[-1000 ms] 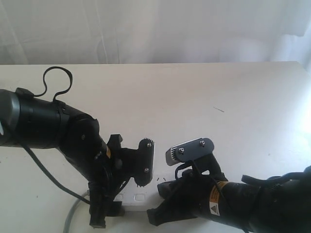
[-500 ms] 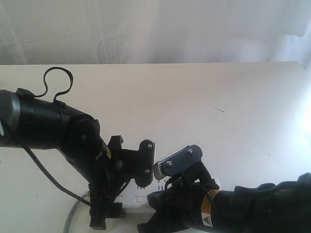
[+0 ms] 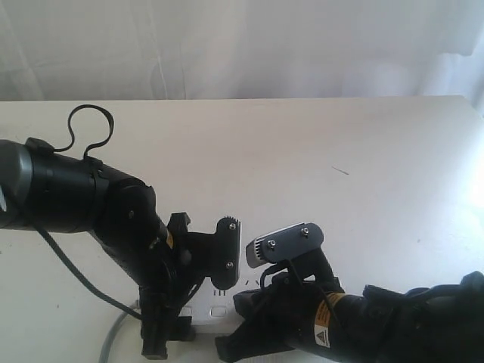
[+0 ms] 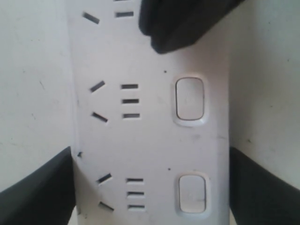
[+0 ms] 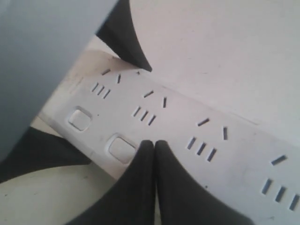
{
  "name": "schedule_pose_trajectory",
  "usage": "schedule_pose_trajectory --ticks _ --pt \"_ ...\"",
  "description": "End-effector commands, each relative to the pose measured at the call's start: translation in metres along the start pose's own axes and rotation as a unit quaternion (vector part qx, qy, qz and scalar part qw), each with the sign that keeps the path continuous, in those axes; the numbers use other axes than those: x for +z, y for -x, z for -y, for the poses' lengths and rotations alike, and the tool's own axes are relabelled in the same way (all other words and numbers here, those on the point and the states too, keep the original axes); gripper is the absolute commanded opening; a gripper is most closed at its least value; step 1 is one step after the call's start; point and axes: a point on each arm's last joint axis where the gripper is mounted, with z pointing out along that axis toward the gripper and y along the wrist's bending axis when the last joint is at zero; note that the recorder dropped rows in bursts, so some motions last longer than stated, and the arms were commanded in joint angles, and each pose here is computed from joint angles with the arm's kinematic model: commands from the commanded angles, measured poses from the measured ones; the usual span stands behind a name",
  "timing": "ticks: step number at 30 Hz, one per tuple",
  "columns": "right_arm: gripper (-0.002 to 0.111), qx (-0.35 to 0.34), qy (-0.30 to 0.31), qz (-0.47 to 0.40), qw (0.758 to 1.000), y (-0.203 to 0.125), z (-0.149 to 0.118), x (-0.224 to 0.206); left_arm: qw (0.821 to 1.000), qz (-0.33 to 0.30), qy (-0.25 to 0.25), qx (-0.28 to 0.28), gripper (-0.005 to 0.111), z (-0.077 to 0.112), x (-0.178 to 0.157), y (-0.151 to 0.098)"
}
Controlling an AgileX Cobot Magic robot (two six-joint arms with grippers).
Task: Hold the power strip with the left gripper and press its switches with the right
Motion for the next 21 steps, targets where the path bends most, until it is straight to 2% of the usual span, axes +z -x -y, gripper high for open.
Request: schedule_pose_trajectory --ticks 1,9,21 --pt "0.000 -0.006 -0.027 -0.003 1.000 -0.002 0.005 -0.001 0.990 -0.073 -0.117 -0.018 0.000 0.029 0.023 -0.017" --pt "0.000 -0.004 -0.043 -0.054 0.998 -0.013 0.009 -0.002 0.991 -0.077 -0.110 -0.029 0.000 0.023 0.022 -0.024" --pt "0.000 -0.013 -0.030 -0.058 0.998 -0.018 0.002 -0.004 0.992 -0.072 -0.099 -0.036 0.000 0.020 0.023 -0.025"
